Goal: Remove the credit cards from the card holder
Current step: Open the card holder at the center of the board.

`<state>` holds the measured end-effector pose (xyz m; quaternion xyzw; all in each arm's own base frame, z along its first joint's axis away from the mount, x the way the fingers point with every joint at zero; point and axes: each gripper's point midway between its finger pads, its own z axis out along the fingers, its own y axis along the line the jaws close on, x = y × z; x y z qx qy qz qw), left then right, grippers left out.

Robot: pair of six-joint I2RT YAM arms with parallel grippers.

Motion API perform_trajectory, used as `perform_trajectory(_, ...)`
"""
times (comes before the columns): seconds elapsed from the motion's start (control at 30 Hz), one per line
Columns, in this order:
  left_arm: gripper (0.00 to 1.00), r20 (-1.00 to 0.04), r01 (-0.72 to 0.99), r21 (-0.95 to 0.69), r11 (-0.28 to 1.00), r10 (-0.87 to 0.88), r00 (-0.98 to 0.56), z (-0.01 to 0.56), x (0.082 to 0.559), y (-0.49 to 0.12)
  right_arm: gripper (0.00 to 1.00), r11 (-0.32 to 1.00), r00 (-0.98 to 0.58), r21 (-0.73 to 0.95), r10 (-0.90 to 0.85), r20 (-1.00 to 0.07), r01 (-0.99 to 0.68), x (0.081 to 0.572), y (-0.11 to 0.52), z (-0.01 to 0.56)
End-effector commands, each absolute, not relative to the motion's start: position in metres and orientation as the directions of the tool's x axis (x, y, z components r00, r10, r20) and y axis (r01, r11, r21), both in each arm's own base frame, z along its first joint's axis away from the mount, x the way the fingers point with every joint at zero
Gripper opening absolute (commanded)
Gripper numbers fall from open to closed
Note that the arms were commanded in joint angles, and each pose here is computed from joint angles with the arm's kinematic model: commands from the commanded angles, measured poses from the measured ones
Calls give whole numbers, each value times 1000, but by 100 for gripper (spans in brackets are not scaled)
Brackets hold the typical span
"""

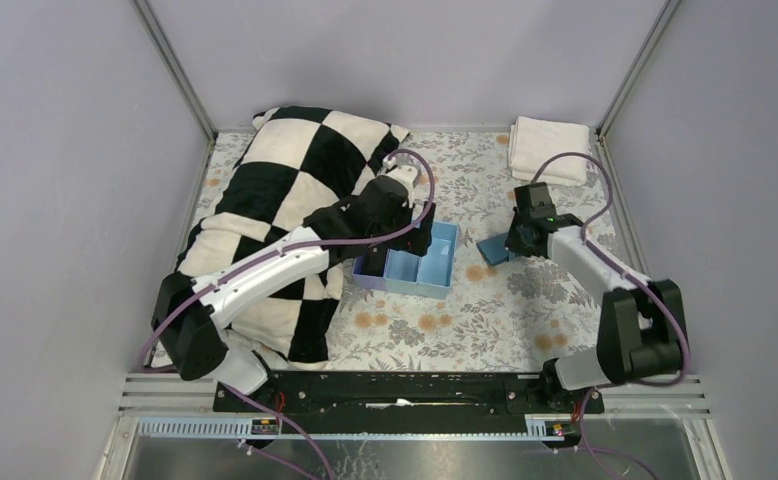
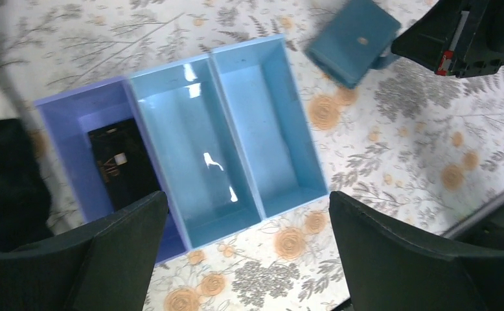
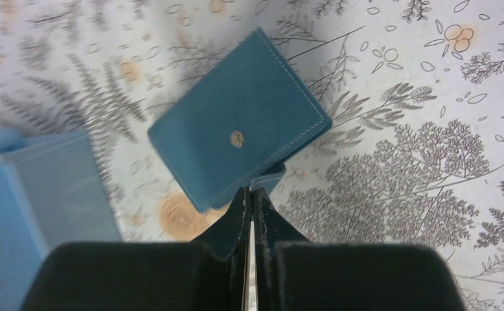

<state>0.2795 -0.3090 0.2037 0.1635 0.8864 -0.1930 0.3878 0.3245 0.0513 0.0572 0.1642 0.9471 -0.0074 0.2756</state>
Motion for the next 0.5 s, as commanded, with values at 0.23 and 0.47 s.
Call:
perform_trajectory(0.23, 99, -746, 603, -416, 681, 124, -655, 239, 266, -383, 0, 915, -683, 347, 389, -618, 207, 283, 76, 149)
perform_trajectory(0.47, 99, -735, 629, -468, 621, 121, -667, 247, 258, -405, 0, 895, -637, 407, 422, -646, 181, 270, 78, 179)
